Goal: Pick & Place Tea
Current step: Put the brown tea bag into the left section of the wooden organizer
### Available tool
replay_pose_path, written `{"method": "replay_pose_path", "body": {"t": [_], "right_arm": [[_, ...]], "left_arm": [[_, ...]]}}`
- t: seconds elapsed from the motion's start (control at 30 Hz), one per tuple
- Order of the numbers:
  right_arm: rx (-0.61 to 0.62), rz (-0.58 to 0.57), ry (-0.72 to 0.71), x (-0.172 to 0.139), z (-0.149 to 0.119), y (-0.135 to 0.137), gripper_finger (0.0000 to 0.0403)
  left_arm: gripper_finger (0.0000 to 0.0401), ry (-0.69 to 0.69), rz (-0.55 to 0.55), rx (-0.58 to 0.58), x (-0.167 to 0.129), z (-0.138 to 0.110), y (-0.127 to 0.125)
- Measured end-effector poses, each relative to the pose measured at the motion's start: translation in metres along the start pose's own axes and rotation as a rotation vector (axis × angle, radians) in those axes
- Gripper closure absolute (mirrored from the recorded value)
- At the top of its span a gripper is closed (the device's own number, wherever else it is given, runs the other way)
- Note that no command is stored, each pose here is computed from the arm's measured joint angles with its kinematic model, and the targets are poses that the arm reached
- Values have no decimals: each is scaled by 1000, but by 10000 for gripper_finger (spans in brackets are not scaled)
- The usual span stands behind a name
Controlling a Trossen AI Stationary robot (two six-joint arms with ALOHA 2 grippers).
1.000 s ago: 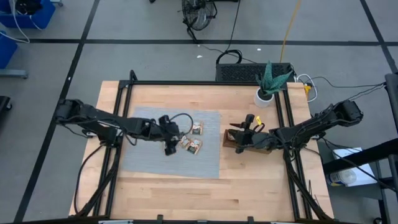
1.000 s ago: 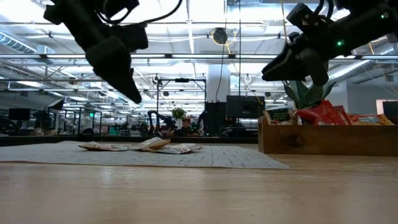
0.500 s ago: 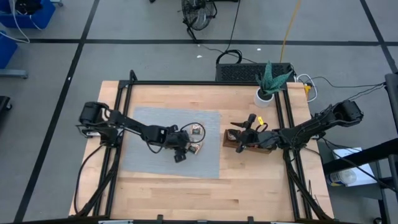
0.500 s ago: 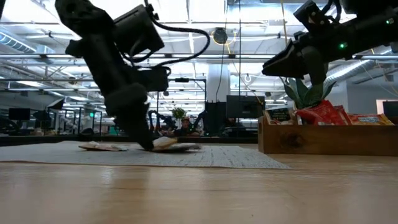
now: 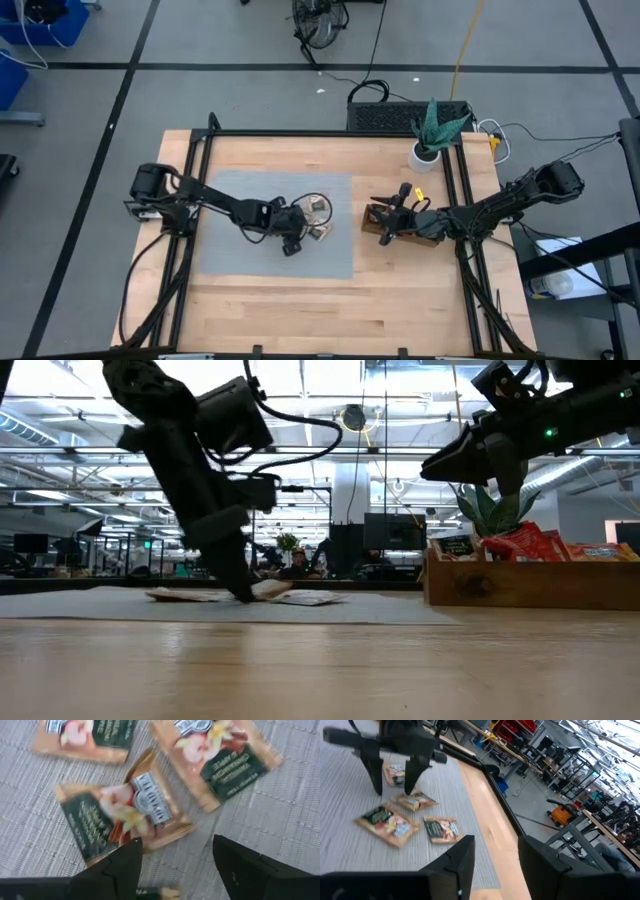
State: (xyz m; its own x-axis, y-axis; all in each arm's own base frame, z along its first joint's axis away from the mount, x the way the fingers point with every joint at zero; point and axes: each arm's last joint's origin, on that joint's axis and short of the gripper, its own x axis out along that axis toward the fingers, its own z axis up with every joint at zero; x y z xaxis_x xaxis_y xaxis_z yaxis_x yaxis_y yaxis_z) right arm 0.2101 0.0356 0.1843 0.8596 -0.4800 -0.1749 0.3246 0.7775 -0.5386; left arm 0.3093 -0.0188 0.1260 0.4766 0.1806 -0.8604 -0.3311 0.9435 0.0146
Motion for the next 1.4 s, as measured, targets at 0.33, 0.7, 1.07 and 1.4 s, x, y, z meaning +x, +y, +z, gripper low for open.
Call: {"method": "replay_pose_path", "body": {"t": [0.33,0.7,1.07,1.4], "right_arm": [[-2,0,3,0,0,0,270],[-7,0,6,0,-1,0,273],[-18,5,16,0,-2,1,273],[-21,6,20,0,-2,1,273]], "left_arm": [[160,-105,72,-189,-35,16,14],[160,108,201,-157,-26,54,0],[160,295,294,-136,15,61,-14],[160,303,369,-179,18,59,-6]]}}
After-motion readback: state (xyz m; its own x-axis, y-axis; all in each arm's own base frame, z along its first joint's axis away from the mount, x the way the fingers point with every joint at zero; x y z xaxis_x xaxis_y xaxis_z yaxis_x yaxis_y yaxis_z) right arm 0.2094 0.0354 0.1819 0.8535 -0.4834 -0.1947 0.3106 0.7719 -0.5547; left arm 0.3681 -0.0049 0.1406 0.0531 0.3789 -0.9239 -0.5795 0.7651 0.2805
